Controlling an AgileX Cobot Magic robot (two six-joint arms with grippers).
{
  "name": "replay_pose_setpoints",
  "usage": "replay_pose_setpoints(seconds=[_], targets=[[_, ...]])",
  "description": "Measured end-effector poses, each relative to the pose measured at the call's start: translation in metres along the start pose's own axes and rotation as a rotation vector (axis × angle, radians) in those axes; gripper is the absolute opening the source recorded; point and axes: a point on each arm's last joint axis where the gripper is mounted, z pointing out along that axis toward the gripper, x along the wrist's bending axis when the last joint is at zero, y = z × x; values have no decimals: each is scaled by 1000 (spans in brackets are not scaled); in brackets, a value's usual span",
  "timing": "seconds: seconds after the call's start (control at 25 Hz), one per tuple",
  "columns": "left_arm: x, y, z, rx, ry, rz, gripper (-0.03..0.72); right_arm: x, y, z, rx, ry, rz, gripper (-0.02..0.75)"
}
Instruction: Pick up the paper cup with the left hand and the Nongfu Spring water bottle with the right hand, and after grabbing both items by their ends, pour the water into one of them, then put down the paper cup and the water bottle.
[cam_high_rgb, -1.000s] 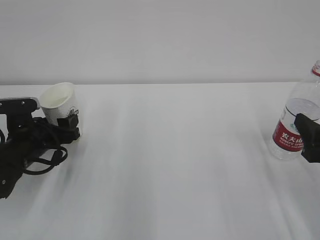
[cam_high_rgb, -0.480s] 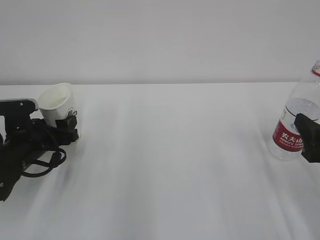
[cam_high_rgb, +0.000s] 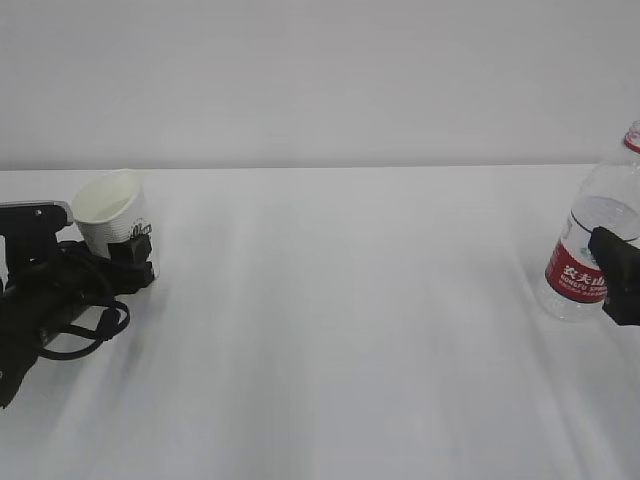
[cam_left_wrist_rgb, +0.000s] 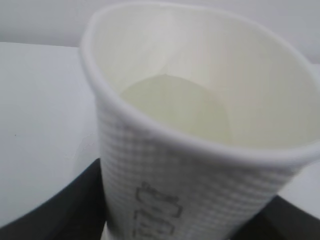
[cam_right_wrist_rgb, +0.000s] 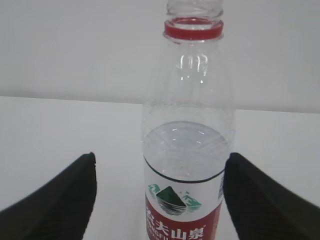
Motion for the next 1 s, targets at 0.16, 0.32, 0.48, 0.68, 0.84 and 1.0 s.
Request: replay_pose_setpoints(seconds=[0.16,0.32,0.48,0.68,0.84,1.0], targets=[[0,0,0,0,0,0,481,0,0,0,0,0,0,593],[0,0,0,0,0,0,515,0,0,0,0,0,0,593],[0,-1,-1,6,3,0,556,0,0,0,0,0,0,592],[2,-3,-4,12,5,2,586,0,0,0,0,0,0,591],[2,-3,-6,12,5,4,602,0,0,0,0,0,0,591],[2,-3,-6,13,7,4,611,0,0,0,0,0,0,591]])
